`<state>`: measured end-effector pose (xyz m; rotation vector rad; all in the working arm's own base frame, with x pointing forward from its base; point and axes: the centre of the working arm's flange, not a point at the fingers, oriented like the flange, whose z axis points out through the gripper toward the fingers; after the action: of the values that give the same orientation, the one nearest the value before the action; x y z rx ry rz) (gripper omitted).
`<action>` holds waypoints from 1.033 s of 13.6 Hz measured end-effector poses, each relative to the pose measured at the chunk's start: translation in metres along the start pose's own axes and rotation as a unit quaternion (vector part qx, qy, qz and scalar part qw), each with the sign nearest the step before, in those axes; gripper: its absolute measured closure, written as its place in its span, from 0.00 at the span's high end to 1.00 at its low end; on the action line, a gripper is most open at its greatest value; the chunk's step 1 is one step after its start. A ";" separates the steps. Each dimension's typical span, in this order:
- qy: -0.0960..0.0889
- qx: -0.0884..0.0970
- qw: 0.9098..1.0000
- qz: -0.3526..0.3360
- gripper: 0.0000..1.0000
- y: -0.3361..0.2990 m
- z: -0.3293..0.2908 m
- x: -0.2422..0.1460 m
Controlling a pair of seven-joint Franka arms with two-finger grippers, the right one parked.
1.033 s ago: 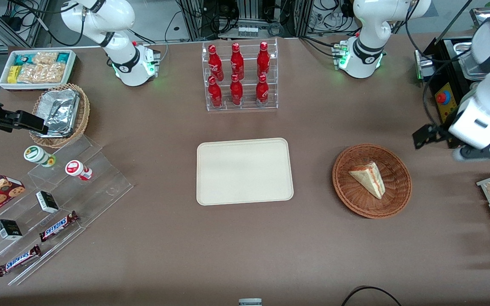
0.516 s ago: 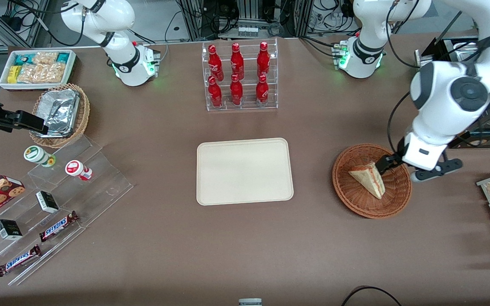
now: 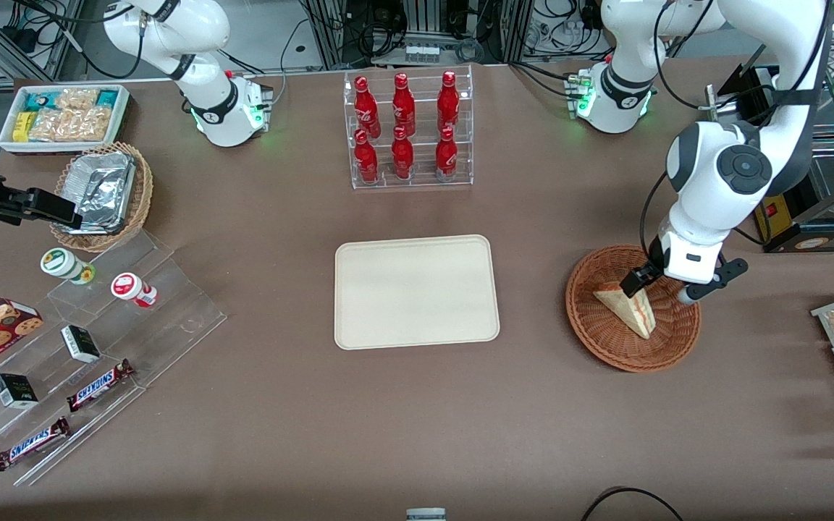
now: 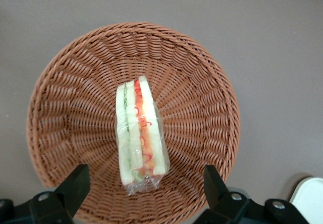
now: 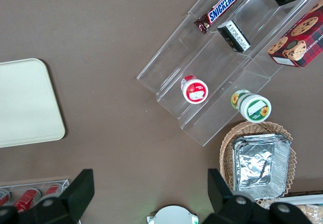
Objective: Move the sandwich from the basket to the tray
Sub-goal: 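Lower the left gripper and close it on the wrapped sandwich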
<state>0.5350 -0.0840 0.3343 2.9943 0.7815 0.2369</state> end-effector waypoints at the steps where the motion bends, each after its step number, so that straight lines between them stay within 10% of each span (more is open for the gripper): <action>1: 0.012 -0.011 1.000 -0.005 1.00 -0.001 0.006 -0.002; 14: -0.003 -0.009 1.000 -0.015 0.97 -0.018 0.078 -0.027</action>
<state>0.5153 -0.0809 0.2525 2.9617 0.8198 0.2339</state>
